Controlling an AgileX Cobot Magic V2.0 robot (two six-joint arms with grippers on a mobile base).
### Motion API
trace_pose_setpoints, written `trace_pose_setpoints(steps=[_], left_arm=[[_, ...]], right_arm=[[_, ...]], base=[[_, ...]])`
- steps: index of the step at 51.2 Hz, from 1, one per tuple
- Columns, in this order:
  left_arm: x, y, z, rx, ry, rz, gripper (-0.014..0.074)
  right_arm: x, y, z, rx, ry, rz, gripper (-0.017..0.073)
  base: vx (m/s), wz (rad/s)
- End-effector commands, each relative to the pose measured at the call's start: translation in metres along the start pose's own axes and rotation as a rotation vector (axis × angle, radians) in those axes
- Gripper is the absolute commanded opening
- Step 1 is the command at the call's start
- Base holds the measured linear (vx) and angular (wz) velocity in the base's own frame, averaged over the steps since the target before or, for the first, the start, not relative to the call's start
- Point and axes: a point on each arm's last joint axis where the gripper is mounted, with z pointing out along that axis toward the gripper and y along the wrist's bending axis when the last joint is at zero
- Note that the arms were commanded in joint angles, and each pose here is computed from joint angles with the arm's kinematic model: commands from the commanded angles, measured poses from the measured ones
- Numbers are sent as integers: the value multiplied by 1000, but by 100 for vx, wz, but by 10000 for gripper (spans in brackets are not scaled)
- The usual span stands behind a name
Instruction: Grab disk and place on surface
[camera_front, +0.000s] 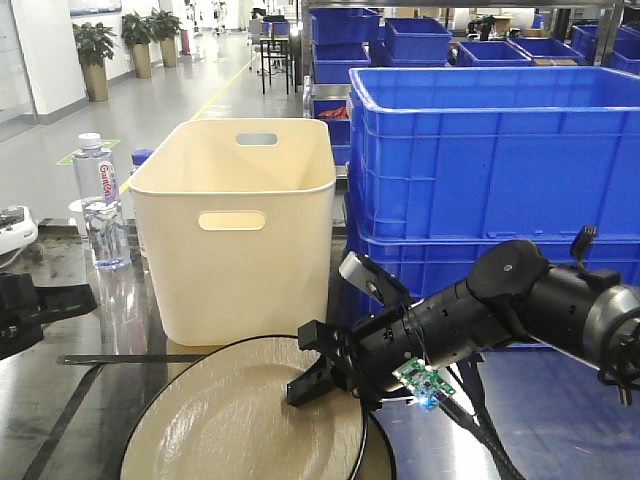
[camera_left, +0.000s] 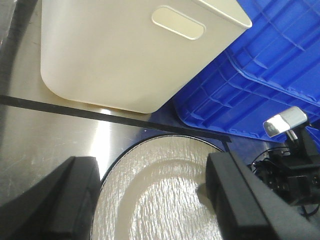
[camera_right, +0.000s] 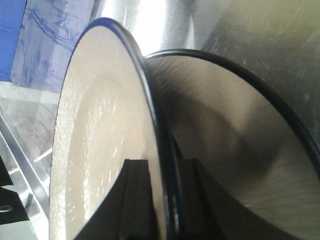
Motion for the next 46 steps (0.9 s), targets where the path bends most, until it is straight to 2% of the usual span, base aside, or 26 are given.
trace_pose_setpoints(steps=[1, 13, 21, 30, 38, 42, 46], left_arm=[[-13, -10, -10, 24, -93, -11, 558], [-13, -10, -10, 23, -94, -11, 558], [-13, -10, -10, 23, -94, -11, 558], [-13, -10, -10, 23, -94, -11, 558], [-13, -10, -10, 23, -94, -4, 547], [-14, -9, -10, 18, -104, 1, 508], [-15, -9, -11, 11, -119, 40, 441]], right_arm=[[-4, 10, -18, 67, -40, -127, 183], [-3, 10, -24, 115, -37, -162, 419], [-3, 17, -43, 192, -82, -245, 530], [3, 31, -80, 341, -137, -359, 540], [10, 43, -111, 445, -204, -387, 540], [13, 49, -122, 458, -232, -396, 540], [18, 56, -131, 451, -246, -401, 540]], base=[[0, 0], [0, 0], [0, 0], [0, 0], [0, 0], [0, 0], [0, 0]])
